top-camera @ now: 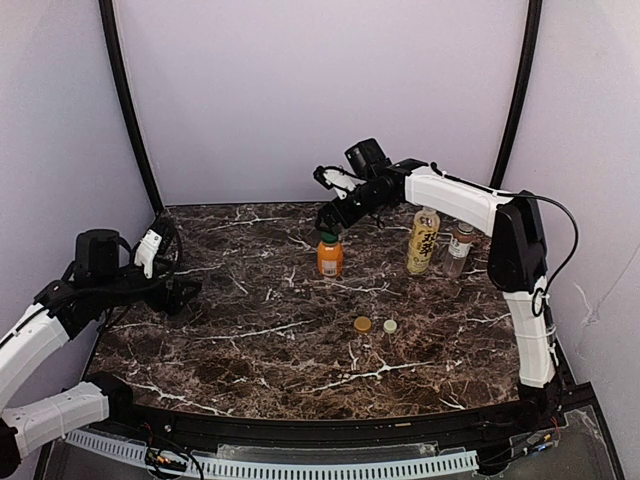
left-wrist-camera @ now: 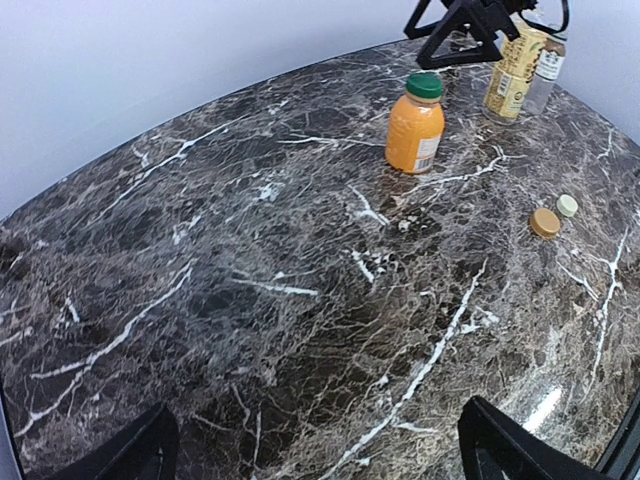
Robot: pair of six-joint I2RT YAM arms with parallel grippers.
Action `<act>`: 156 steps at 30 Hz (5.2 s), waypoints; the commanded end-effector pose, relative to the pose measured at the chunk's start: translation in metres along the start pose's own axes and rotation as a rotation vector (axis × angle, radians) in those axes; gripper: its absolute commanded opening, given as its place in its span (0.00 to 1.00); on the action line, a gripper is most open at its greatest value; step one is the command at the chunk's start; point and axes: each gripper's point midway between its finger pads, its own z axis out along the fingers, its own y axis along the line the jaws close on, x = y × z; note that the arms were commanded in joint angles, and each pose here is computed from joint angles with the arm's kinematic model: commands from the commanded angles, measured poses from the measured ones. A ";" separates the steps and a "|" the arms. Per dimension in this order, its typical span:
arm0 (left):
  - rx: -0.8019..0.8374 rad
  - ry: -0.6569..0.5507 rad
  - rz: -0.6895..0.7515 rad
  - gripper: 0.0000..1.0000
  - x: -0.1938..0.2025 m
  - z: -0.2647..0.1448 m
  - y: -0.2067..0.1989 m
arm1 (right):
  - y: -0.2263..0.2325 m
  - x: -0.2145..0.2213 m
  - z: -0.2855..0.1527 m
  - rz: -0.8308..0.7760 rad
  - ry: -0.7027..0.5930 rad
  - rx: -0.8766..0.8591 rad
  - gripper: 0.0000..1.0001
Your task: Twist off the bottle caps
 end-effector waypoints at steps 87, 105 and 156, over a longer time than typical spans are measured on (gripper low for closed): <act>0.369 -0.103 0.284 0.79 -0.108 -0.015 -0.078 | 0.283 -0.116 -0.148 0.014 -0.484 -0.667 0.00; 0.043 -0.107 0.550 0.46 -0.117 -0.009 -0.028 | 0.269 -0.096 -0.148 0.191 -0.372 -0.791 0.99; -0.289 -0.131 1.046 0.40 -0.117 0.007 -0.015 | 0.262 -0.105 -0.120 0.351 -0.365 -0.792 0.38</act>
